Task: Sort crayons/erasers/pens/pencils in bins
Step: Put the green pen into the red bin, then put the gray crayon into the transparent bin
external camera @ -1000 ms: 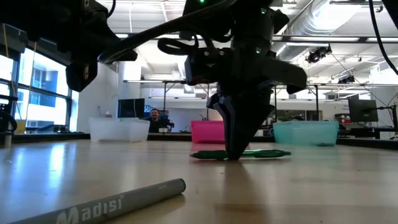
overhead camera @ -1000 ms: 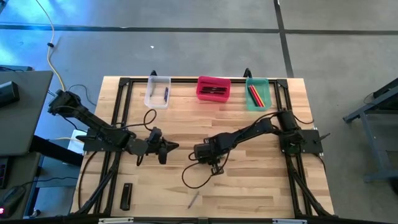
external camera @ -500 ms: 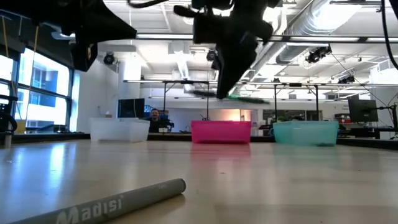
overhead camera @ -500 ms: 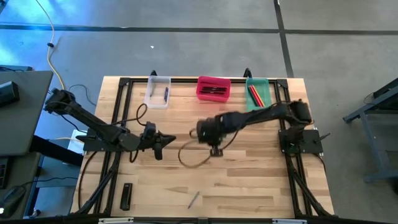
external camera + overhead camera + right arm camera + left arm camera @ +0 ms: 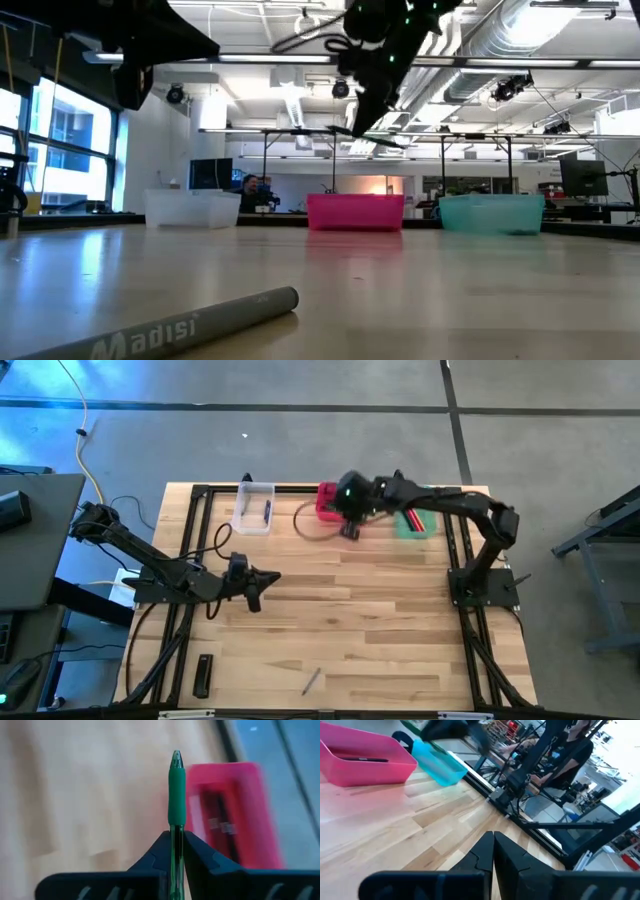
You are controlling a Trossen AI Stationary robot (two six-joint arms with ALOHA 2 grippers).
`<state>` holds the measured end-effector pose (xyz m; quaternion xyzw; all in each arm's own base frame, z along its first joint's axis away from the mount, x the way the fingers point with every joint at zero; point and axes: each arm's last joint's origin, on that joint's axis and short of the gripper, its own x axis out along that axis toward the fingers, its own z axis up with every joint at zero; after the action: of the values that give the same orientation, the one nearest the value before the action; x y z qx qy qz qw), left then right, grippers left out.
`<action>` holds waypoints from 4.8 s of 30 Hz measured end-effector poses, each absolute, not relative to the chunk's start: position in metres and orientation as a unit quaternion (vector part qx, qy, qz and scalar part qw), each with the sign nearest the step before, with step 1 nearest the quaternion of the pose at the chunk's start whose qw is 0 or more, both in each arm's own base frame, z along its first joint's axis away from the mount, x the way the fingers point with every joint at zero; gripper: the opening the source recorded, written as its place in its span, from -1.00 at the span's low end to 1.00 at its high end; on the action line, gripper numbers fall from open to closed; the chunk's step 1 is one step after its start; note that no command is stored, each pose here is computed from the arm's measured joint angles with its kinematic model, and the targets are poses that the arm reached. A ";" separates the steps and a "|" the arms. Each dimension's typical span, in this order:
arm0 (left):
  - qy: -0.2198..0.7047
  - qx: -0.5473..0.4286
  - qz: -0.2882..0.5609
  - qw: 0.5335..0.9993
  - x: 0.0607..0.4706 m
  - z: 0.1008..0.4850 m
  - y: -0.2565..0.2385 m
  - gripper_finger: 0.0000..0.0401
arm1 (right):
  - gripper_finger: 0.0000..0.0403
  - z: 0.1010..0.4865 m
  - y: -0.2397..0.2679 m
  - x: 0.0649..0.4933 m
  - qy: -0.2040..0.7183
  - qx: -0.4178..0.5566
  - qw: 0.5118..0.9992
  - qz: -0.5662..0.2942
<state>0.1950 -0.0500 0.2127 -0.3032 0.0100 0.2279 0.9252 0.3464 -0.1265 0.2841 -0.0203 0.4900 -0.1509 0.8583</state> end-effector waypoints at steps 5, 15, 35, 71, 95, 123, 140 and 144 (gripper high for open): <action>0.000 -0.300 0.248 0.921 0.194 0.213 -0.049 -1.00 | -0.91 0.274 -0.182 0.342 0.460 -0.027 0.867 -0.188; -0.021 -0.289 0.297 0.910 0.193 0.213 -0.046 -1.00 | -0.91 0.205 -0.249 0.341 0.501 -0.032 0.852 -0.145; -0.012 -0.282 0.339 0.898 0.196 0.208 -0.028 -1.00 | -0.64 0.169 -0.276 0.343 0.495 -0.060 0.858 -0.128; 0.344 -0.320 0.214 0.856 0.270 0.200 -0.117 -1.00 | -1.00 0.266 -0.041 0.233 0.207 0.097 0.964 -0.134; 0.467 -0.405 0.304 0.725 0.402 0.173 -0.243 -0.79 | -1.00 0.286 -0.010 0.194 0.172 0.032 0.983 -0.053; 0.501 -0.355 0.340 0.712 0.410 0.140 -0.232 -0.43 | -1.00 0.288 -0.003 0.193 0.169 0.006 0.985 -0.030; 0.511 -0.371 0.364 0.685 0.407 0.131 -0.234 -0.90 | -1.00 0.288 -0.003 0.193 0.169 0.006 0.985 -0.030; 0.510 -0.374 0.365 0.683 0.406 0.131 -0.234 -0.96 | -1.00 0.288 -0.003 0.193 0.169 0.006 0.985 -0.030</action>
<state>0.4064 -0.2344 0.1315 -0.3736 0.5097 0.3654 0.6835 0.1926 -0.0033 0.2881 0.0059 0.1688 -0.0303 0.9852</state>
